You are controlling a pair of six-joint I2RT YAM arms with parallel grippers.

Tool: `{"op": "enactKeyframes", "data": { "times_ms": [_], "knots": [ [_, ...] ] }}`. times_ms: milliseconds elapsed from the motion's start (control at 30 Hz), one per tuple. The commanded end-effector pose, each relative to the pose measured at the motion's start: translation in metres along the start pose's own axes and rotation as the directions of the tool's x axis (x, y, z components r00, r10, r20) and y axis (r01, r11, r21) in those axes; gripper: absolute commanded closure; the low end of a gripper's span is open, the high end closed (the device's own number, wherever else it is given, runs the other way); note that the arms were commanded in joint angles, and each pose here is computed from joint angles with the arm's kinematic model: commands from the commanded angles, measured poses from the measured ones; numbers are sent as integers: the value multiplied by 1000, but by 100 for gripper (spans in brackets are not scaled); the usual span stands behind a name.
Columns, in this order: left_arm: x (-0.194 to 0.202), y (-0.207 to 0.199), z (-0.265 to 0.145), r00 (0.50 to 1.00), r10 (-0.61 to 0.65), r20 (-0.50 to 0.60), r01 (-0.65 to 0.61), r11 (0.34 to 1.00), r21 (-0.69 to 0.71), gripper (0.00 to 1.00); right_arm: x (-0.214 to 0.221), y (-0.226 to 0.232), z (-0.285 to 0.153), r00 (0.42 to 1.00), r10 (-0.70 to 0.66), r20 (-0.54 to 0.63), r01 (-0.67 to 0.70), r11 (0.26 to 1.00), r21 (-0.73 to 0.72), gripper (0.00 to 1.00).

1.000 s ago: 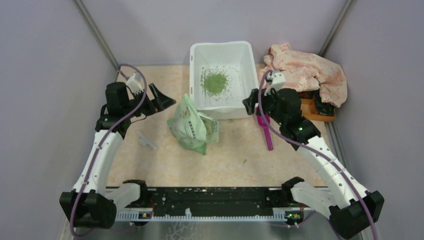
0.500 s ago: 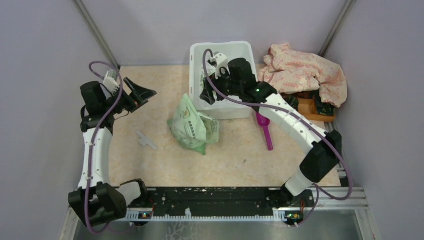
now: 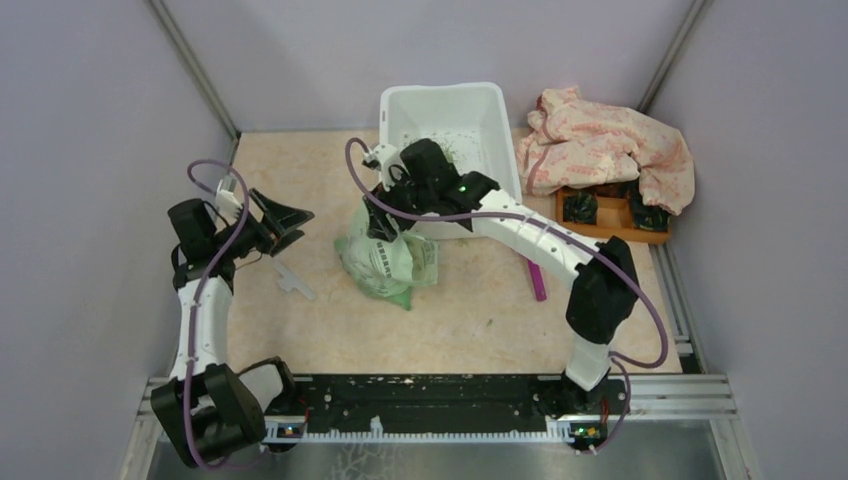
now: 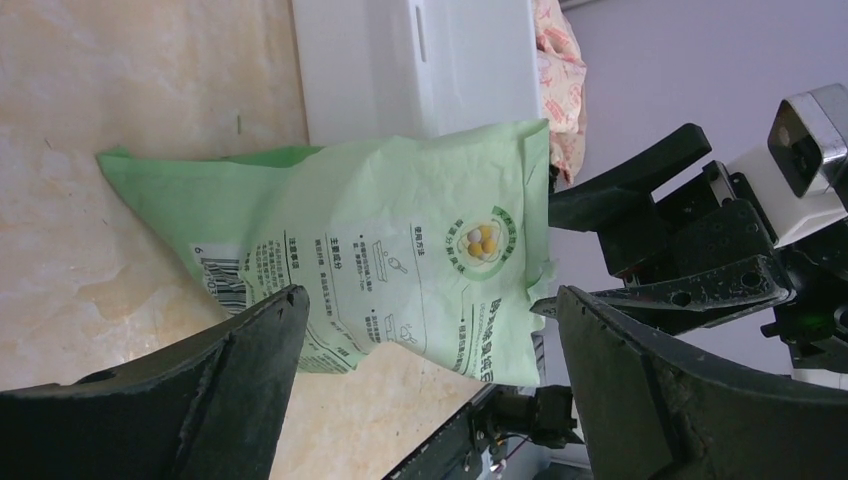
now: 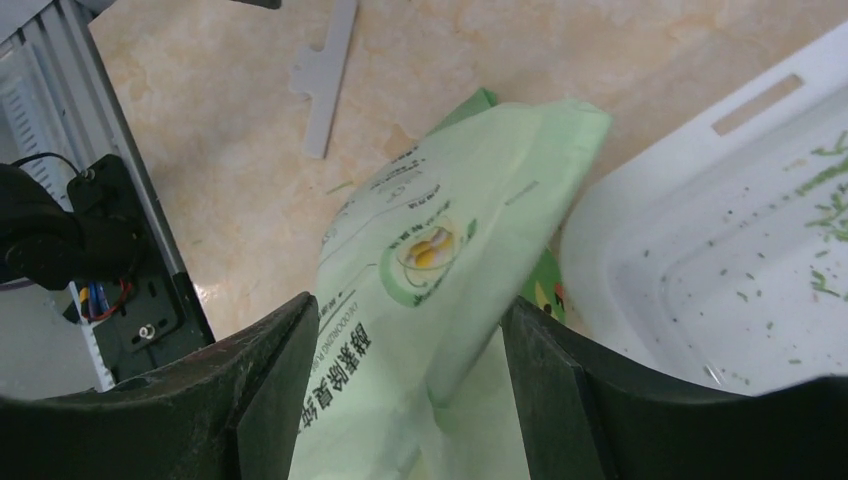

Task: Fill the litter box with clean litter
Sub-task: Close the cat litter bag at the center of the board.

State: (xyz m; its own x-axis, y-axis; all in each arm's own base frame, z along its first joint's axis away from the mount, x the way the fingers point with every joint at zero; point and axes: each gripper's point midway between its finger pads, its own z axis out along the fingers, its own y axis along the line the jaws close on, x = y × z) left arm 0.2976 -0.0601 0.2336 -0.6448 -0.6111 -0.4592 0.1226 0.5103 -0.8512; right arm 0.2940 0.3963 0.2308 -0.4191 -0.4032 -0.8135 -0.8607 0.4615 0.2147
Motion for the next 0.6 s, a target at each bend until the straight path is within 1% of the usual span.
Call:
{"op": "enactKeyframes", "data": {
  "times_ms": [0,67,133,167,200,267,300,433,567],
  "knots": [
    [3,-8,-3,999,44,-2,-44,997,62,1,-24,18,8,998,-59,37,60,998,-27,33],
    [4,-9,-4,999,47,4,-47,997,66,1,-18,19,17,998,-57,-4,57,998,-8,36],
    [4,-12,-5,999,54,8,-54,996,70,1,-17,15,23,995,-90,-33,91,995,30,39],
    [4,-14,-6,998,55,8,-55,996,74,1,-18,13,25,995,-92,-36,94,994,46,45],
    [5,-15,-6,998,56,7,-57,995,77,1,-19,11,26,995,-92,-37,95,993,64,56],
    [6,-18,-8,998,59,9,-60,995,80,1,-25,7,26,996,-86,-21,88,992,91,90],
    [7,-19,-9,998,60,10,-61,995,80,1,-30,6,25,996,-88,-12,89,991,102,100],
    [13,-21,-12,998,61,13,-62,994,85,1,-57,18,12,989,-137,45,133,987,86,100],
    [16,-27,-17,997,75,21,-76,993,91,1,-86,43,-15,978,-194,77,192,981,33,100]
  ]
}}
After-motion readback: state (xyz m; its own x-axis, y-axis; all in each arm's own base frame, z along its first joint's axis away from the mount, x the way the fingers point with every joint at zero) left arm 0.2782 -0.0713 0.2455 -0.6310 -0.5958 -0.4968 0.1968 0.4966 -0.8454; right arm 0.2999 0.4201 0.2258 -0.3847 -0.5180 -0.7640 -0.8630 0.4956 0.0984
